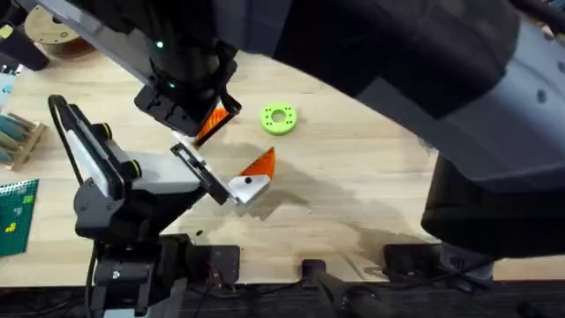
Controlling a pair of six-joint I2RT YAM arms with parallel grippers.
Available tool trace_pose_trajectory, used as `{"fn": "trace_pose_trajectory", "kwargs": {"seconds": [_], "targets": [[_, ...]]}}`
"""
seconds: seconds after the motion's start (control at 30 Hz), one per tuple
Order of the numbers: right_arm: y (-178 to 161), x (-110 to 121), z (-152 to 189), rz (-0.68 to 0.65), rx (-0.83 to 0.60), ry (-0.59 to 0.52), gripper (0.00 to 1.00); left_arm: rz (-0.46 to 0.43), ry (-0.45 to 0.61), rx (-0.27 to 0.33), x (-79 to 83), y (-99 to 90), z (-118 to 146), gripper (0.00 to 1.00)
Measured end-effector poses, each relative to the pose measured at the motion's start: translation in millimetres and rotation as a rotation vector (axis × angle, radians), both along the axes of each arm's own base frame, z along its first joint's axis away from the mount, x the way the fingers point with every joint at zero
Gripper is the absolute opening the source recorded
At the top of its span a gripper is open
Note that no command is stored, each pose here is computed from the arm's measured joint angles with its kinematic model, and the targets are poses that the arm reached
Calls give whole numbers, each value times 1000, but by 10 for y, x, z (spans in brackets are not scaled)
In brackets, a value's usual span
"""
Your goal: Pick up the gripper from the table and insert it into the empty holder that is missing its gripper. Then pick up a screw, insert it into the mounting hole, and use the screwdriver to tighten it. Finally, clean up the table by picking up the vegetable and placing it into the bucket.
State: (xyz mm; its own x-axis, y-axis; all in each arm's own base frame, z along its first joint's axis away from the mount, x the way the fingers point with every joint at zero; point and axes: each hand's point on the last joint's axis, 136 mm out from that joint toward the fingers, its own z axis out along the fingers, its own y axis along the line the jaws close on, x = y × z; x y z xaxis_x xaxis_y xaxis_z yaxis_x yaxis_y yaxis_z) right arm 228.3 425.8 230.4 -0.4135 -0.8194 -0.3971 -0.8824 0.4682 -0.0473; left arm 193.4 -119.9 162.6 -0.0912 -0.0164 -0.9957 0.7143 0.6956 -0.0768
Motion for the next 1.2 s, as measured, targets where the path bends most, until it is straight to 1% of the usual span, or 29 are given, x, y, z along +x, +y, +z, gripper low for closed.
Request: {"fn": "trace_pose_trajectory", "kwargs": {"seconds": [0.37, 0.57, 1.2], "targets": [[42, -19, 7, 8, 19, 13, 5, 0, -2, 2, 0, 0, 1, 986], [84, -5, -95, 10, 7, 24, 5, -1, 4, -2, -1, -1, -3, 985], [45, -16, -114, 6, -11, 34, 5, -23, 7, -6, -29, -31, -2, 985]]}}
